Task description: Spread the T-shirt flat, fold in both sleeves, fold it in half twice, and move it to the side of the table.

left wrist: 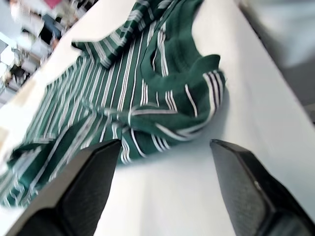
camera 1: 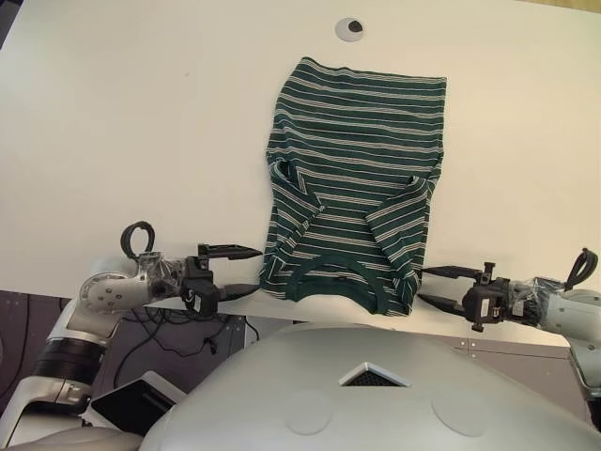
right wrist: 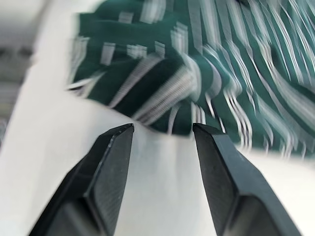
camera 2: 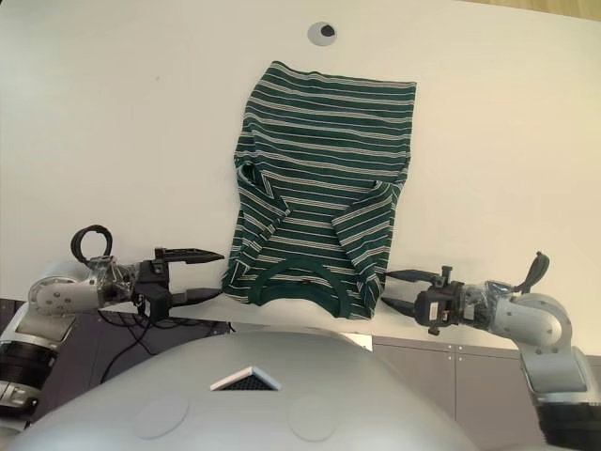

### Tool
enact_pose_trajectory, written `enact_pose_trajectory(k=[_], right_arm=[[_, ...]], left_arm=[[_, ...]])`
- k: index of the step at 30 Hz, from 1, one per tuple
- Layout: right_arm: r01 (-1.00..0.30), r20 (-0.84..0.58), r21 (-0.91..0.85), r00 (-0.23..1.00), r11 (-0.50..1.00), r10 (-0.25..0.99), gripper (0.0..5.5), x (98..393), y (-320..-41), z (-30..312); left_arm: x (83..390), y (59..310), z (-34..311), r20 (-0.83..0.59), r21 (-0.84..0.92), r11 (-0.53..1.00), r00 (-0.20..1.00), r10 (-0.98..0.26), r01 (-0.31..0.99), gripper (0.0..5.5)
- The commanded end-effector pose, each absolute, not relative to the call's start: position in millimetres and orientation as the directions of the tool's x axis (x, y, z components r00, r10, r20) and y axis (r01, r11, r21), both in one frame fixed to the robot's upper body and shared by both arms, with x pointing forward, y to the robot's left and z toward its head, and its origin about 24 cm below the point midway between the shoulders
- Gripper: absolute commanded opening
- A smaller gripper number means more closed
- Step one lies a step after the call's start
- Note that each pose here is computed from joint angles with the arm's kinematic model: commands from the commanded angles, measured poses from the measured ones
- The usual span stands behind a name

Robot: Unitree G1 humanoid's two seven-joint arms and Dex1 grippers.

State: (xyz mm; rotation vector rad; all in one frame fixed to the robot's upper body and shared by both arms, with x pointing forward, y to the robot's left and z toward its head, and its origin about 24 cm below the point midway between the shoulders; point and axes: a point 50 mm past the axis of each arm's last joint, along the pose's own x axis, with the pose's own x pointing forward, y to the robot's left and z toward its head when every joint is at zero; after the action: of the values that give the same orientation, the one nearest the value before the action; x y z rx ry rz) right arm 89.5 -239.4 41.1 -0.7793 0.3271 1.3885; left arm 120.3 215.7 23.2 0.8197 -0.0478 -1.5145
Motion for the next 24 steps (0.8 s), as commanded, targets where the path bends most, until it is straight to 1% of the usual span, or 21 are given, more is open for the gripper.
enact_pose_trajectory(k=[1, 3, 6, 7, 10, 12, 14, 15, 16, 17, 18, 19, 20, 21, 23, 24], right_arm=[[-0.961, -0.666, -0.261, 0.108, -0.094, 0.738, 1.91, 89, -228, 39], [-0.959, -0.656, -0.265, 0.105, -0.098, 0.747, 1.37, 93, -222, 44], [-0.961, -0.656, -0.257, 0.099, -0.098, 0.748, 0.90, 96, -217, 51], [-0.963, -0.656, -0.253, 0.099, -0.095, 0.748, 0.58, 96, -215, 52], [-0.971, -0.655, -0.226, 0.092, -0.078, 0.750, 0.07, 96, -211, 54], [-0.981, -0.645, -0.189, 0.093, -0.040, 0.758, 0.00, 95, -210, 55], [-0.993, -0.613, -0.048, 0.113, 0.105, 0.782, 0.00, 99, -211, 58], [-0.977, -0.595, 0.104, 0.090, 0.188, 0.799, 0.00, 102, -215, 62], [-0.930, -0.570, 0.279, 0.039, 0.238, 0.820, 0.00, 102, -220, 68], [-0.858, -0.522, 0.464, -0.064, 0.221, 0.851, 0.00, 93, -225, 77], [-0.780, -0.452, 0.600, -0.147, 0.178, 0.880, 0.00, 86, -231, 87], [-0.740, -0.397, 0.653, -0.156, 0.159, 0.905, 0.00, 91, -235, 93], [-0.742, -0.359, 0.644, -0.075, 0.188, 0.931, 0.00, 107, -240, 96], [-0.756, -0.322, 0.612, 0.030, 0.232, 0.946, 0.00, 126, -243, 97], [-0.778, -0.252, 0.516, 0.262, 0.358, 0.932, 0.00, 169, -245, 95], [-0.775, -0.229, 0.482, 0.339, 0.409, 0.912, 0.00, 186, -244, 94]], left_arm=[[108, 206, 1, -0.555, 0.368, -0.243, 0.002, -0.832, 0.897, 2.83], [109, 201, 3, -0.550, 0.365, -0.245, -0.005, -0.835, 0.898, 2.31], [111, 194, 6, -0.545, 0.358, -0.247, -0.013, -0.838, 0.900, 1.86], [112, 191, 8, -0.542, 0.357, -0.248, -0.016, -0.840, 0.901, 1.57], [115, 180, 13, -0.533, 0.346, -0.242, -0.023, -0.846, 0.906, 1.07], [115, 176, 17, -0.529, 0.322, -0.227, -0.024, -0.848, 0.919, 0.74], [117, 177, 23, -0.534, 0.258, -0.204, -0.037, -0.845, 0.944, 0.38], [121, 180, 32, -0.514, 0.156, -0.122, -0.026, -0.858, 0.980, 0.18], [123, 183, 44, -0.480, -0.006, -0.039, -0.037, -0.877, 0.999, 0.03], [117, 187, 64, -0.417, -0.272, -0.021, -0.138, -0.898, 0.962, 0.01], [103, 185, 87, -0.309, -0.509, -0.106, -0.297, -0.904, 0.854, 0.01], [92, 180, 99, -0.216, -0.618, -0.175, -0.380, -0.899, 0.766, 0.01], [97, 174, 101, -0.169, -0.629, -0.169, -0.346, -0.923, 0.759, 0.01], [116, 172, 98, -0.153, -0.591, -0.121, -0.258, -0.954, 0.798, 0.01], [173, 178, 90, -0.172, -0.431, 0.090, 0.016, -0.985, 0.898, 0.01], [196, 182, 89, -0.182, -0.363, 0.184, 0.125, -0.975, 0.913, 0.01]])
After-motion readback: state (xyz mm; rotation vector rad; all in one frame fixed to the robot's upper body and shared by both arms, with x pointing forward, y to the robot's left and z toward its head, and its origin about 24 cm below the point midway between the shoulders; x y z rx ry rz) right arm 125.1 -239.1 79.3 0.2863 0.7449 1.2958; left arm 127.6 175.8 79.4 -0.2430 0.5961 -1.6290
